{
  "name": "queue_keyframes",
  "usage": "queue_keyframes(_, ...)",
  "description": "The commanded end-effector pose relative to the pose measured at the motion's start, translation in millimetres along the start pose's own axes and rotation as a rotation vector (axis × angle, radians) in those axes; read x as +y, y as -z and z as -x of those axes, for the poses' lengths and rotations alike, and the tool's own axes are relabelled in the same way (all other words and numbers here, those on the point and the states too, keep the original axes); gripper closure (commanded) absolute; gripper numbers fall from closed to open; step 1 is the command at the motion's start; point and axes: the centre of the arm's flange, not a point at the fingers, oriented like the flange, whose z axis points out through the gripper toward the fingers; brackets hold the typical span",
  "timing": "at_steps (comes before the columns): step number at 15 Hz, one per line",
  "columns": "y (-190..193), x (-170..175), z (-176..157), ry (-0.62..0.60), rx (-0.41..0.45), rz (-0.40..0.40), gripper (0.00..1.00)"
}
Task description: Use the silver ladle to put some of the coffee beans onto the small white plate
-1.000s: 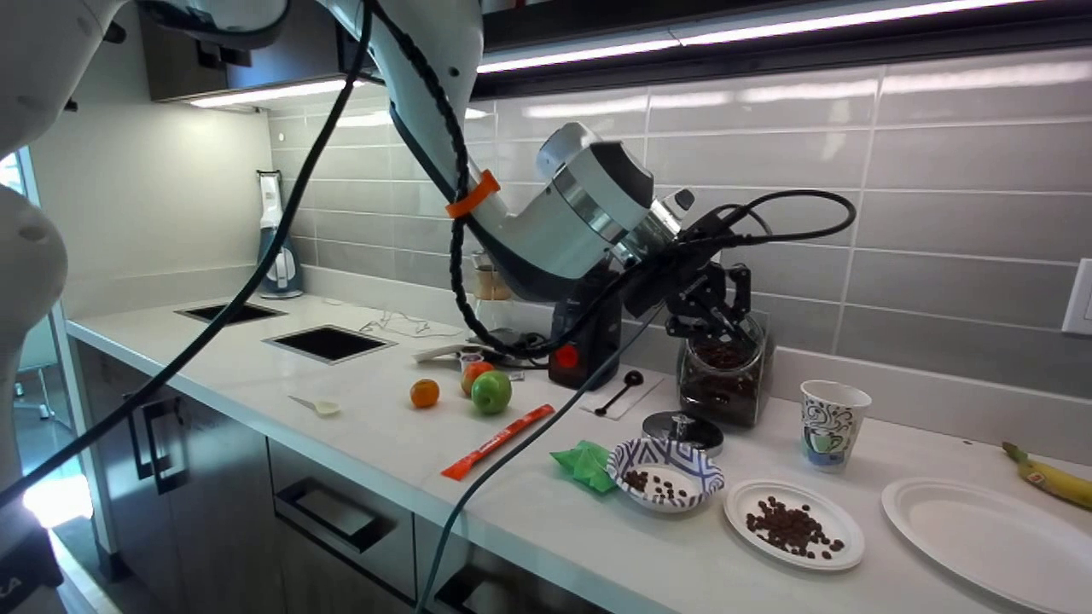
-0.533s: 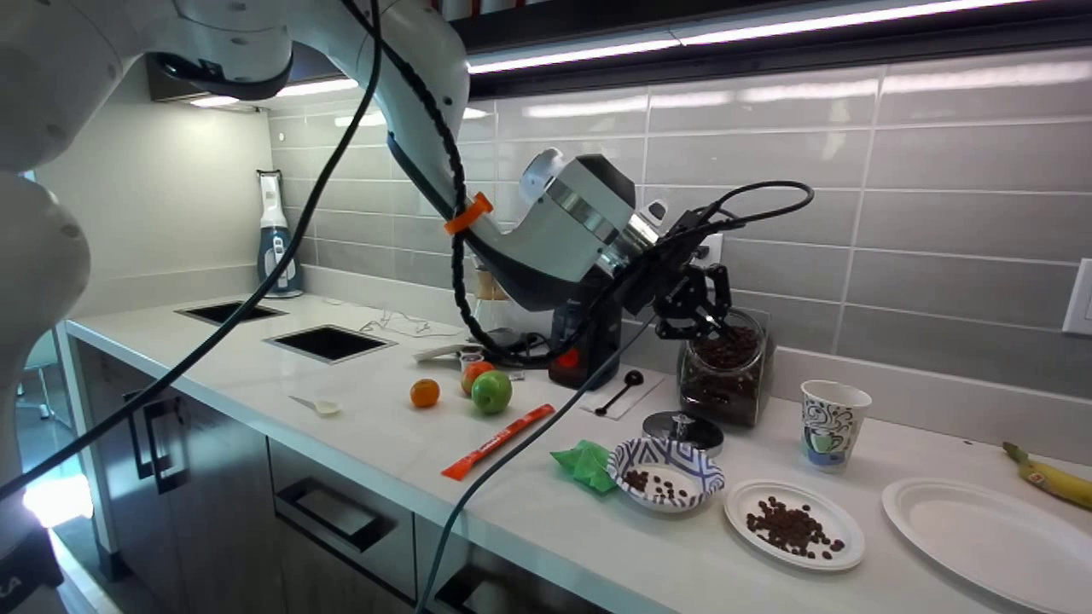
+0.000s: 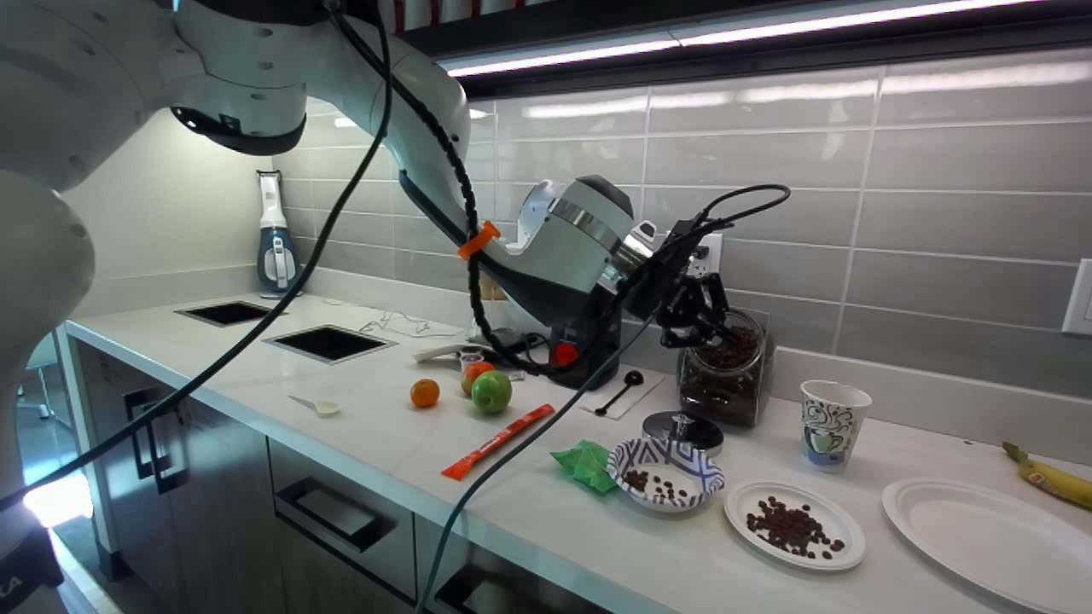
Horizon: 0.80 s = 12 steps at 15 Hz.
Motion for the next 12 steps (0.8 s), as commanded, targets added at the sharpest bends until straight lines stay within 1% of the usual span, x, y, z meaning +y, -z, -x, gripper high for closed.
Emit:
queue_keyframes(1,-15.5,-6.2,-11.8,0.076,-0.011,0.067,0.99)
queue_keyframes(9,-39.2,-17.7,-44.1,0.175,-0.032,0.139,0.99)
queue_keyframes(12,-46.3,-23.3,-54.3,0.185,-0.033,0.174,0.99)
